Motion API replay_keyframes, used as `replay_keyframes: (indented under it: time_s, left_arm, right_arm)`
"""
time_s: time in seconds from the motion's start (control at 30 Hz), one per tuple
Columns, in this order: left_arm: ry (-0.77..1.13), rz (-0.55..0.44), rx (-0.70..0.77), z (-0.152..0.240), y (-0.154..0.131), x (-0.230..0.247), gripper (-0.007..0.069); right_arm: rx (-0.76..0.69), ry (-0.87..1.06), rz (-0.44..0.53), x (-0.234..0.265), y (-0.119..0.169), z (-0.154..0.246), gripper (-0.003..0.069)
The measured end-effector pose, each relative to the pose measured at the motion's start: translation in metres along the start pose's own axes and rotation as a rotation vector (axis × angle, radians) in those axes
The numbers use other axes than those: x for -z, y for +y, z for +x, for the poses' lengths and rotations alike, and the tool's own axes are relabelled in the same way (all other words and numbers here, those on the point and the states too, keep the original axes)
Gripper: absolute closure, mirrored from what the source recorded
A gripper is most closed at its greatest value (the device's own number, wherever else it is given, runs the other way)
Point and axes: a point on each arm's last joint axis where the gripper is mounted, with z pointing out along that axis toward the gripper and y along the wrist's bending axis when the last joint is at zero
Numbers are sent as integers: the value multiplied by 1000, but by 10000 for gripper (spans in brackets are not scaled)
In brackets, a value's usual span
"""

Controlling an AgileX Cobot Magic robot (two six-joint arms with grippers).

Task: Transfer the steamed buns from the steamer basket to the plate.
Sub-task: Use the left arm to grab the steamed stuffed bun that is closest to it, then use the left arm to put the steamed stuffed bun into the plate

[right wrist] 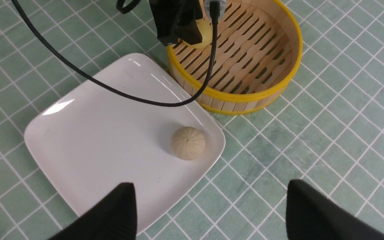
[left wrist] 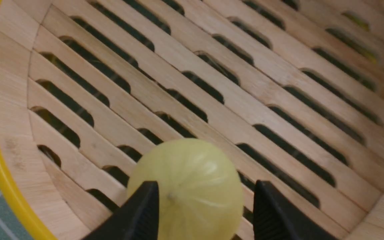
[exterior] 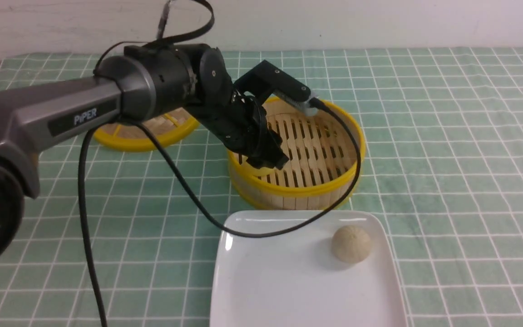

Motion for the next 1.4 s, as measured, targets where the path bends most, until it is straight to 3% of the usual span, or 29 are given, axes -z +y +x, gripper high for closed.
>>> replay_keyframes:
  time_s: [0.3,0.43,0.47,0.5,0.57,0.77,0.9,1.07,1.13,1.23,1.4]
  left_arm:
    - [-7,-31,-15,1,3,-4,266]
    - [-8,-32,1,0,3,-4,480]
    - [-8,-32,3,0,3,-4,492]
    - [-10,-33,13,0,3,-4,567]
    - [-11,-34,19,-1,3,-3,594]
    - [-47,-33,8,-21,3,46,604]
    - [-156,-53,-18,-41,-5,146,604]
    - [-149,-20,23,-30,-22,224,604]
    - [-118,9,37,-25,-26,232,604]
    - [0,130,71,-14,-37,228,604]
    - [123,289,98,0,-46,179,603]
  right_arm:
    - [-9,0,0,0,0,0,81]
    - [-9,0,0,0,0,0,96]
    - [-9,0,0,0,0,0,96]
    - [-10,0,0,0,0,0,109]
    - [-13,0,0,0,0,0,125]
    - [-13,0,0,0,0,0,155]
    - [-15,-22,9,0,-1,-2,156]
    - [-16,-49,21,0,-2,-4,156]
    - [-16,-49,21,0,-2,-4,156]
    - [-26,-49,20,0,-2,-4,156]
    - [-65,-51,20,0,-2,-5,156]
